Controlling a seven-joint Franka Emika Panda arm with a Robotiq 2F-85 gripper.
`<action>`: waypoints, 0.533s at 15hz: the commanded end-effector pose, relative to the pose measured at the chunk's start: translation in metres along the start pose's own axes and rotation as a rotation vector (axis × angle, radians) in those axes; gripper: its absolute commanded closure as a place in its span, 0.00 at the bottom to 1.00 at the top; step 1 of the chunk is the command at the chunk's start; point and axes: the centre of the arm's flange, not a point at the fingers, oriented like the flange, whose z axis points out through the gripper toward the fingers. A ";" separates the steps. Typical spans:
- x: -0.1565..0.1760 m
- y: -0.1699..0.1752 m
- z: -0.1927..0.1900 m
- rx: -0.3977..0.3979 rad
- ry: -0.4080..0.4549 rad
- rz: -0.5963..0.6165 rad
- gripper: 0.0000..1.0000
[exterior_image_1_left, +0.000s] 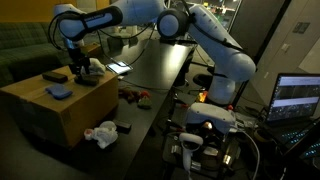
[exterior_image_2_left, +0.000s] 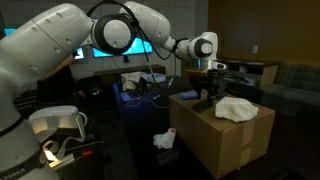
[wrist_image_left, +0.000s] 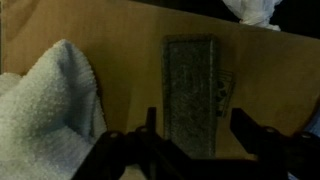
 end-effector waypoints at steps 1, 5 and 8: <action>0.032 -0.009 -0.020 -0.004 -0.006 0.029 0.00; 0.042 -0.020 -0.034 -0.001 0.040 0.049 0.00; 0.051 -0.026 -0.040 0.012 0.128 0.047 0.00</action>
